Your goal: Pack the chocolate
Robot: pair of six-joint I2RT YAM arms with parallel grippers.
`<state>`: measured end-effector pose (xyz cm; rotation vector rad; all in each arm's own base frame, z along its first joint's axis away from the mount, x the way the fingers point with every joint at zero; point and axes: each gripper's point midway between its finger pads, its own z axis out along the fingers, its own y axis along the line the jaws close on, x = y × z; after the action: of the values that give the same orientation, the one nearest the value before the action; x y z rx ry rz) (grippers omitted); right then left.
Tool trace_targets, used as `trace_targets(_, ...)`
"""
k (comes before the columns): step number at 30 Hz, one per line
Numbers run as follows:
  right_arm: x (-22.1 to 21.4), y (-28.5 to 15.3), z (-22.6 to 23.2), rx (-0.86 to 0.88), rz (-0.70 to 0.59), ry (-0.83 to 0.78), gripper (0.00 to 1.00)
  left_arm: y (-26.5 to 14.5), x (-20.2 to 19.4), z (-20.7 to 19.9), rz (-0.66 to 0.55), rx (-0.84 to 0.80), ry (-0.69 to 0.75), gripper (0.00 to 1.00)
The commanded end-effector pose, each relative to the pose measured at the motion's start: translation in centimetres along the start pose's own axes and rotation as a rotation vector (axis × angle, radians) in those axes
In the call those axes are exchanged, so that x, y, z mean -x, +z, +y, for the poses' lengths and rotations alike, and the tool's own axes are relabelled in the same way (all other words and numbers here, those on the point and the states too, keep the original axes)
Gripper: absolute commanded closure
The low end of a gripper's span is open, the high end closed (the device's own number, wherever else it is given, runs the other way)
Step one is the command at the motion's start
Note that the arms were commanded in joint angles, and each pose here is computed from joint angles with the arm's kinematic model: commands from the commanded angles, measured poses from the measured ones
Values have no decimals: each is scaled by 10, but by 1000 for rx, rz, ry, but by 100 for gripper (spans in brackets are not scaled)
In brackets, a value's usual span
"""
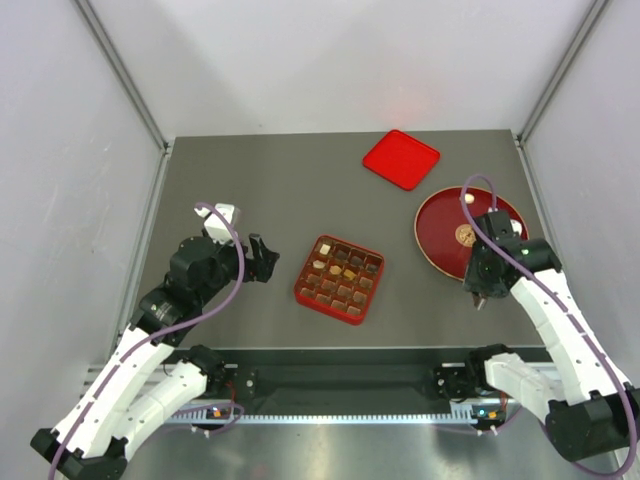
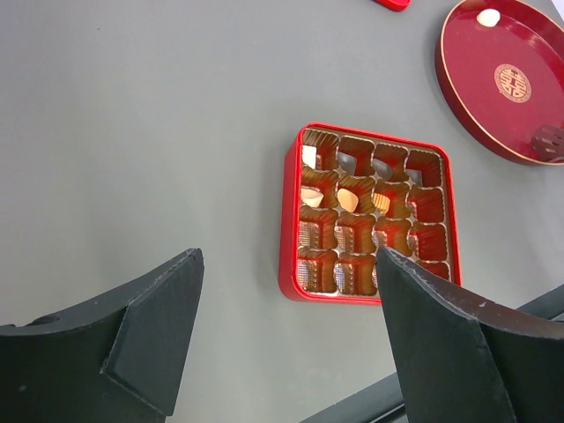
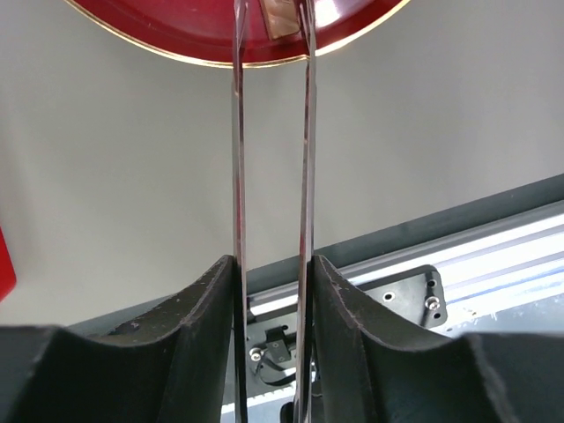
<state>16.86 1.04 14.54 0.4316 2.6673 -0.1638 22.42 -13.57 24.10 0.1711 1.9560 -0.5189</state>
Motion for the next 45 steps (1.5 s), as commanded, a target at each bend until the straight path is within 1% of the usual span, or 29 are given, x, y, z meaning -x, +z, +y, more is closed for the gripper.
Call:
trace_targets(1, 9, 2, 6, 29, -25, -3, 64, 0, 4, -2, -22, -11, 3, 16)
trace_targets(13, 29, 11, 22, 75, -64, -23, 72, 2, 4, -1, -17, -5, 5, 16)
trace_targets(19, 50, 10, 36, 120, -112, -20, 75, 3, 3, 0, -12, 5, 5, 16)
trace_targets(22, 58, 6, 49, 173, -120, -31, 78, 3, 2, 1, -8, 9, 6, 16)
trace_targets(24, 63, -1, 59, 219, -134, -47, 78, 4, 1, 2, -4, 11, 6, 16)
trace_targets(28, 67, -16, 73, 254, -162, -92, 79, 6, -1, 2, 5, 14, 6, 16)
trace_targets(32, 69, -44, 91, 299, -210, -121, 79, 7, -2, 3, 10, 17, 7, 16)
trace_targets(35, 65, -61, 107, 351, -222, -154, 79, 7, -2, 3, 13, 18, 7, 16)
trace_targets(39, 36, -72, 138, 454, -171, -270, 79, 8, -3, 3, 15, 17, 5, 16)
trace_targets(45, -1, -87, 163, 548, -122, -378, 78, 8, -3, 3, 15, 22, 4, 16)
